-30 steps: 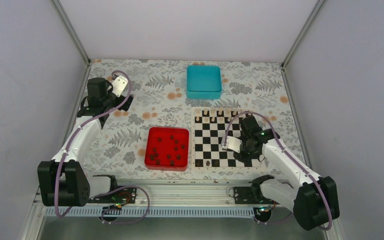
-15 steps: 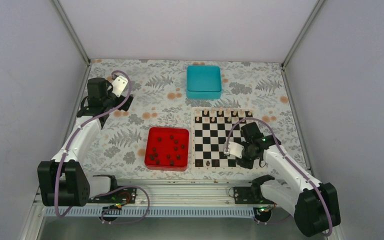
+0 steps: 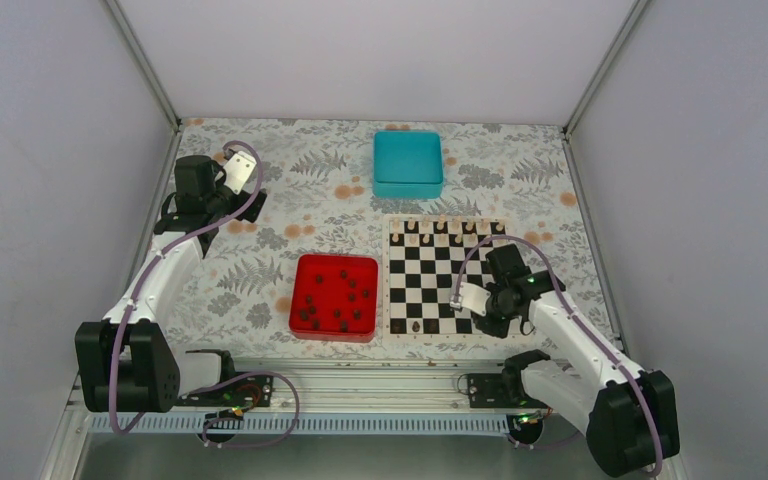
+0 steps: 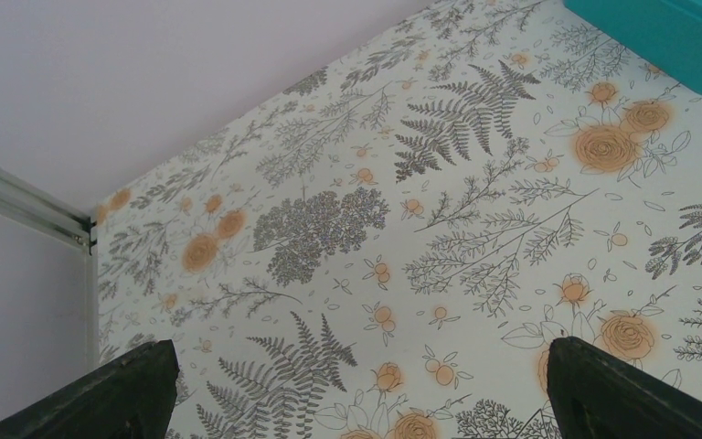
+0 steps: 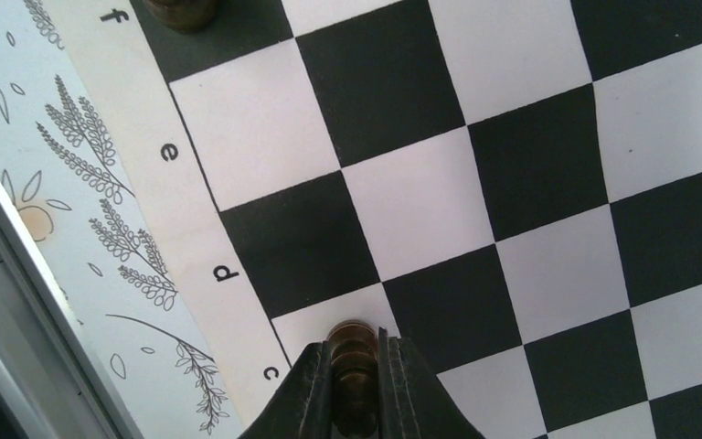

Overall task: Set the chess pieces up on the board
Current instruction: Place the chess piece on the chessboard.

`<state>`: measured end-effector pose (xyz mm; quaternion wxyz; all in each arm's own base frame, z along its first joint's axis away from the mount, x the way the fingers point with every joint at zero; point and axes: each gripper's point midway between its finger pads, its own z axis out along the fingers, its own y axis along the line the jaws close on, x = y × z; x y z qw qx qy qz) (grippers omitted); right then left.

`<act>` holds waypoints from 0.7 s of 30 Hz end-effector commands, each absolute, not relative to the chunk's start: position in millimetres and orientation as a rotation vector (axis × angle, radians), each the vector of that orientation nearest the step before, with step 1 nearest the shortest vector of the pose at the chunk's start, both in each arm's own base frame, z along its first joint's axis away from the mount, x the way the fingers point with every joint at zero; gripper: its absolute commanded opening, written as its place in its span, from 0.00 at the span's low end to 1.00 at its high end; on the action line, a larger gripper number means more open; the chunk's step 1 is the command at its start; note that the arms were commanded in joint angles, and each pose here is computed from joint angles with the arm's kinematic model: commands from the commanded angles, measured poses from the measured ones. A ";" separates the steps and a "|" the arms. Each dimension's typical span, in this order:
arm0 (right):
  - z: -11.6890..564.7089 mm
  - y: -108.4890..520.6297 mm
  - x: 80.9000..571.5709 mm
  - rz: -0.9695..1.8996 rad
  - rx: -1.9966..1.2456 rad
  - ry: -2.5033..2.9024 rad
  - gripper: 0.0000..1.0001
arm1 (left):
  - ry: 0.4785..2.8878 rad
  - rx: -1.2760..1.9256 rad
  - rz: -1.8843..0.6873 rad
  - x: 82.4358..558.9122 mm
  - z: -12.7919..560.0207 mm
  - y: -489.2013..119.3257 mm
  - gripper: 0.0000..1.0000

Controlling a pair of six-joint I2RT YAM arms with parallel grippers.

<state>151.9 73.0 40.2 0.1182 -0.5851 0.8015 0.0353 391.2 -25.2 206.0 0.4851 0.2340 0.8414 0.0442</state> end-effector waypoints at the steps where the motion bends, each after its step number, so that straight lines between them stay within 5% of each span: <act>1: 41.2 72.9 147.6 0.136 -1.746 2.331 0.04 | 2.049 0.563 0.118 394.6 206.3 -22.3 1.00; 21: 35.8 73.7 148.7 0.137 -1.794 2.295 0.07 | 2.055 0.556 0.133 396.0 204.7 -19.7 1.00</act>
